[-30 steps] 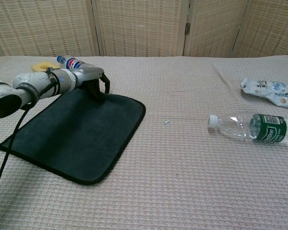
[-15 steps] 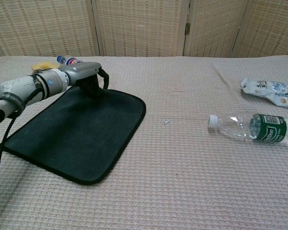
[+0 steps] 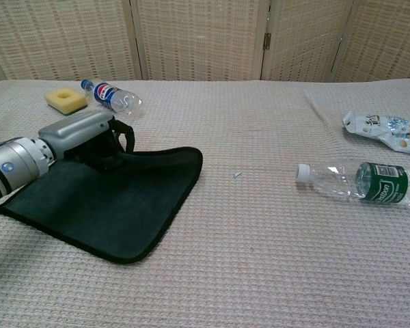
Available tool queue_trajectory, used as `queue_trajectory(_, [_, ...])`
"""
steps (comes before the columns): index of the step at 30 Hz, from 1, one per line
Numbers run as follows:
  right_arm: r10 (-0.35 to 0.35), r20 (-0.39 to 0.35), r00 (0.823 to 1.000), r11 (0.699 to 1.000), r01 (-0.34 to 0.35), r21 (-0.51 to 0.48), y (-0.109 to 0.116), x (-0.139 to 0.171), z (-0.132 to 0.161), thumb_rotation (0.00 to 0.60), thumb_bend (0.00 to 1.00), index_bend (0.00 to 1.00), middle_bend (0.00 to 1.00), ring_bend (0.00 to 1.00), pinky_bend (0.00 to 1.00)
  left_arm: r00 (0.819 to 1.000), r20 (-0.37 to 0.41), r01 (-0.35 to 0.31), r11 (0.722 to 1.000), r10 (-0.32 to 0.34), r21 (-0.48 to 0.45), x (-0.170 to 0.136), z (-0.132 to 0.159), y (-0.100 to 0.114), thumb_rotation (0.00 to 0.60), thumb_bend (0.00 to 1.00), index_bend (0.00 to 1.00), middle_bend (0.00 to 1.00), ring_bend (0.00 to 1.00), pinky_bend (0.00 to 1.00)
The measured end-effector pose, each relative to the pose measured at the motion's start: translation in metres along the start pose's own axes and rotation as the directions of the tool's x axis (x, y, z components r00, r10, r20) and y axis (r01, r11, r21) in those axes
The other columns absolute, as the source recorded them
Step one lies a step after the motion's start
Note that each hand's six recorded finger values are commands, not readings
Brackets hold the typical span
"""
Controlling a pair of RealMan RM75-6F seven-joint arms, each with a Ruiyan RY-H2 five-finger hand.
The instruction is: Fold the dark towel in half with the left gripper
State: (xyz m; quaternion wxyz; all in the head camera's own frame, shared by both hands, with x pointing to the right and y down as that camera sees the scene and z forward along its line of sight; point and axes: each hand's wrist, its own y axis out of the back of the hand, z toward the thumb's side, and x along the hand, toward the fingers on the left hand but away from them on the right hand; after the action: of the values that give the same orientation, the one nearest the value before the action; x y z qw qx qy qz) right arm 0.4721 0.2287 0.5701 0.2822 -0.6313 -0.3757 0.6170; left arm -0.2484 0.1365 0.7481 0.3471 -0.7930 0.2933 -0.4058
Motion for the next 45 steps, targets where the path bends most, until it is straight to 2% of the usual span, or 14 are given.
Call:
queue_trajectory(9, [-0.005,-0.019,1.0,1.0,0.005,0.0,0.0,0.006,0.005,0.6,0.35,0.0,0.0,0.0,0.0,1.0,-0.011,-0.027,0.999,0.027,0.019,-0.048,0.007,0.003,0.6,0.49,0.59,1.0,1.0,1.0])
queue_trajectory(18, [-0.01,-0.043,0.999,1.0,0.01,0.001,0.0,0.011,0.011,0.6,0.35,0.0,0.0,0.0,0.0,0.999,-0.033,-0.033,0.999,0.034,0.033,-0.076,0.004,-0.003,0.6,0.49,0.59,1.0,1.0,1.0])
queue_trajectory(35, [-0.004,-0.066,0.998,1.0,0.004,-0.001,-0.006,0.016,0.02,0.6,0.35,0.0,0.0,0.0,0.0,0.999,-0.041,-0.015,1.0,0.016,0.022,-0.102,-0.003,-0.015,0.6,0.49,0.6,1.0,1.0,1.0])
queue_trajectory(45, [0.014,-0.071,0.997,1.0,-0.015,-0.012,-0.011,0.016,0.024,0.6,0.35,0.0,0.0,0.0,0.0,0.998,-0.058,-0.004,1.0,0.003,-0.022,-0.112,-0.016,-0.02,0.6,0.49,0.58,1.0,1.0,1.0])
